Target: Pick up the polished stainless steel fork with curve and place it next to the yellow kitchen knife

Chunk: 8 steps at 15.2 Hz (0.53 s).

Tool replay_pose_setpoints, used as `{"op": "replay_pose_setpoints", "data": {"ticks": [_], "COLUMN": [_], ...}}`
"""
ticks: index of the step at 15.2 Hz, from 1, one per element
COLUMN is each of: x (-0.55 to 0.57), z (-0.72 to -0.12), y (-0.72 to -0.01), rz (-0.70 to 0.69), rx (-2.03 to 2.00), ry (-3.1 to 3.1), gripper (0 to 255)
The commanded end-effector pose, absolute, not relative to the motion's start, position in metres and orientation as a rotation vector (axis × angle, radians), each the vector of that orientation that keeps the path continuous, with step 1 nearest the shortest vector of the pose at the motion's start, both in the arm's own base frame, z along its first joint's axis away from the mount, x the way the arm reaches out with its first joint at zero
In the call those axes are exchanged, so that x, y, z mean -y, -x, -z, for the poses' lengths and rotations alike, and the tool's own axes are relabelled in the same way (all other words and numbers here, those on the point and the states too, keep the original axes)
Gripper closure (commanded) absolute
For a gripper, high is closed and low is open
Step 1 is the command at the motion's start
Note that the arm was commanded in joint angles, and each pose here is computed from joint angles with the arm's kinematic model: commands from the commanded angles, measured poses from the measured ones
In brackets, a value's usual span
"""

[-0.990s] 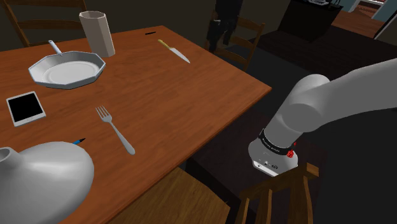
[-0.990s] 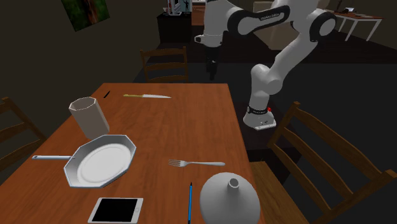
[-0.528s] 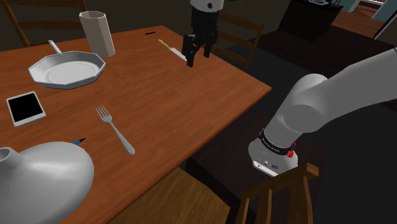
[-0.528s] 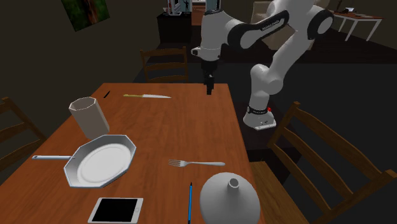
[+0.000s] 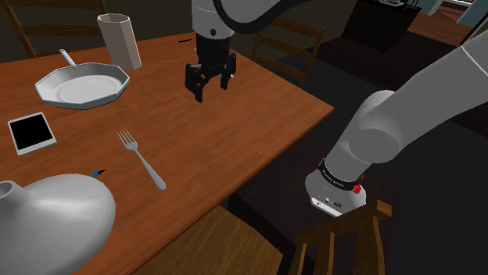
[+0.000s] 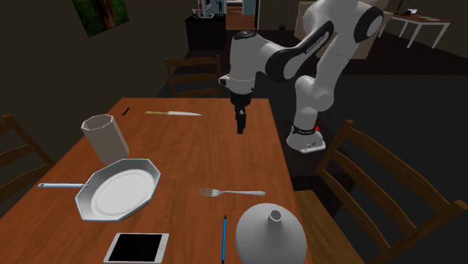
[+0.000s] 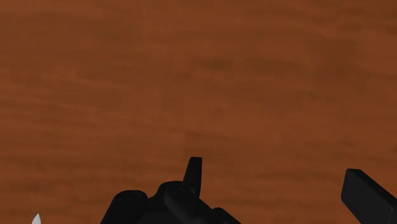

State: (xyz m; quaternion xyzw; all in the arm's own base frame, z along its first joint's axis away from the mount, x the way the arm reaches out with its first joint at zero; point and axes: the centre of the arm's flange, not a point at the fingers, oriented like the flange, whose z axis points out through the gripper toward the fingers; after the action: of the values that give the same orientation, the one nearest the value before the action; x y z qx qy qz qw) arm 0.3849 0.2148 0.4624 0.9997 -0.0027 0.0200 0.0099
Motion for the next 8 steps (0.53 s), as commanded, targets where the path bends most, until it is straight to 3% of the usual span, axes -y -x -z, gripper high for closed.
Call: {"op": "replay_pose_setpoints", "data": {"ticks": [1,8], "x": [-0.237,-0.314], "z": [-0.45,-0.415], "y": [-0.394,-0.426], "rz": [-0.067,-0.083], "rx": [0.028,0.086], "ry": [-3.126,-3.137], "gripper": [0,0]}}
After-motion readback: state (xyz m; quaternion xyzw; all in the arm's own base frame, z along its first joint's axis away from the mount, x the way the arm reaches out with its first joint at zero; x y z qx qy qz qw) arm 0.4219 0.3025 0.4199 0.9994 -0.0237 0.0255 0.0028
